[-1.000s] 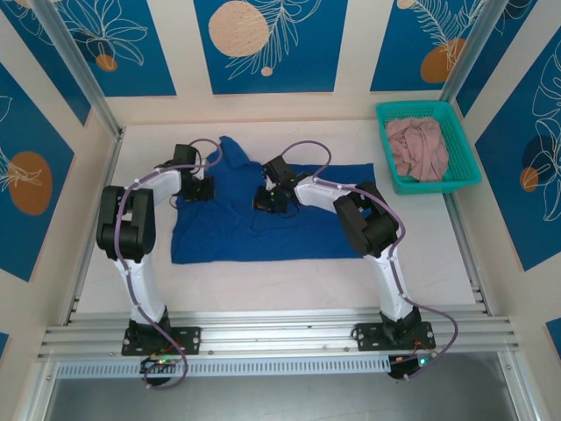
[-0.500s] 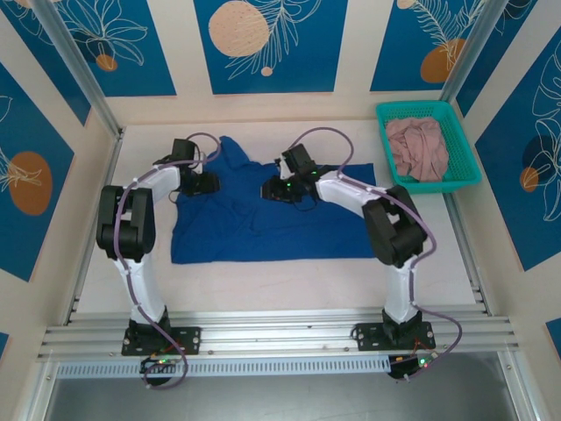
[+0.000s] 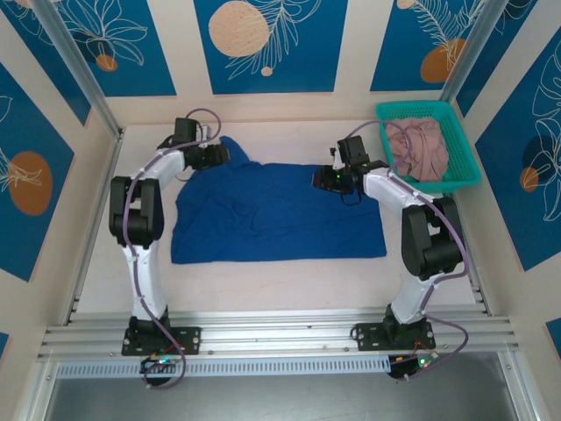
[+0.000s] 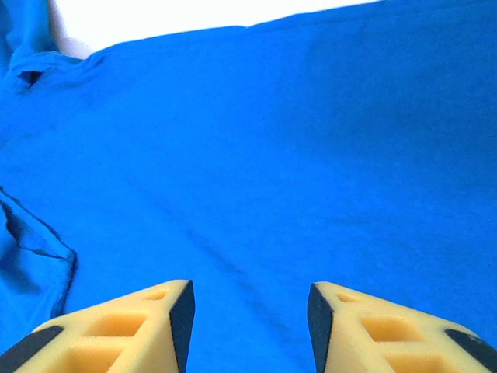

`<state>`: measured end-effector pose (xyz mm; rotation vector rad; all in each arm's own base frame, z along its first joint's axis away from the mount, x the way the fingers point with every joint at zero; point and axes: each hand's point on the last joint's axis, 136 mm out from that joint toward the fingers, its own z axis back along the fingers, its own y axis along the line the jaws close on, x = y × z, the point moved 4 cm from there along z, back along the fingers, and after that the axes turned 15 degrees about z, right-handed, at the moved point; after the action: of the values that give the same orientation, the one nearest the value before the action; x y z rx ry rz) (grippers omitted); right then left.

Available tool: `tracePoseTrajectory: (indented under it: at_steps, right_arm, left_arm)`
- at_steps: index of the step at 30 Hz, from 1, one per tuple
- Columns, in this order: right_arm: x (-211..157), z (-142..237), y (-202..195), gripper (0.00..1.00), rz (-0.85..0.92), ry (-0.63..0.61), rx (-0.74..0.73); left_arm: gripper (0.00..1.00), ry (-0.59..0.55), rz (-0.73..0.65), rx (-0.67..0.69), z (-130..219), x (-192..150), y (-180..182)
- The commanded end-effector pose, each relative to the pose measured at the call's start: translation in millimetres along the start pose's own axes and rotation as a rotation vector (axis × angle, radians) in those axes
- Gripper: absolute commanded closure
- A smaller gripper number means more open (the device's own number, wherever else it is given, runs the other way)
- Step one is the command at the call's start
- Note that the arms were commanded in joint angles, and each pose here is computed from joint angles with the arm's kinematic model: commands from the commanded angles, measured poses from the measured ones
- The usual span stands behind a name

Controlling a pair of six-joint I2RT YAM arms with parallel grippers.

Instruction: Fold the inside-out t-shirt

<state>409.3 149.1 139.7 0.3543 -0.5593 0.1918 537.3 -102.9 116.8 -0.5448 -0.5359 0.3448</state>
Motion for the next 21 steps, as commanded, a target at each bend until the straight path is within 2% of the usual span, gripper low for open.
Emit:
tracePoseTrajectory:
  at_steps: [1, 7, 14, 17, 19, 21]
  right_arm:
    - [5.7, 2.3, 2.5, 0.55, 0.031, -0.003, 0.004]
    - [5.2, -4.0, 1.7, 0.55, 0.035, 0.003, 0.014]
    - [4.8, 0.2, -12.6, 0.55, 0.028, 0.013, -0.045]
    - [-5.6, 0.8, -10.6, 0.55, 0.039, 0.055, -0.048]
    - [-16.9, 6.3, -11.9, 0.55, 0.031, 0.08, -0.059]
    - [-30.6, 15.8, -15.7, 0.55, 0.008, 0.099, -0.066]
  left_arm:
    - [0.45, -0.001, 0.03, 0.02, -16.3, 14.8, 0.6]
    - [0.45, -0.05, 0.043, 0.087, -40.4, 51.4, 1.6]
    - [0.45, -0.083, 0.065, 0.085, -55.9, 77.9, -3.3]
    - [0.45, -0.057, 0.069, 0.09, -46.6, 74.9, -7.1]
    - [0.46, -0.019, 0.056, 0.099, -26.6, 65.6, -15.1]
    - [0.46, -0.033, 0.026, 0.087, -2.4, 56.6, -27.2]
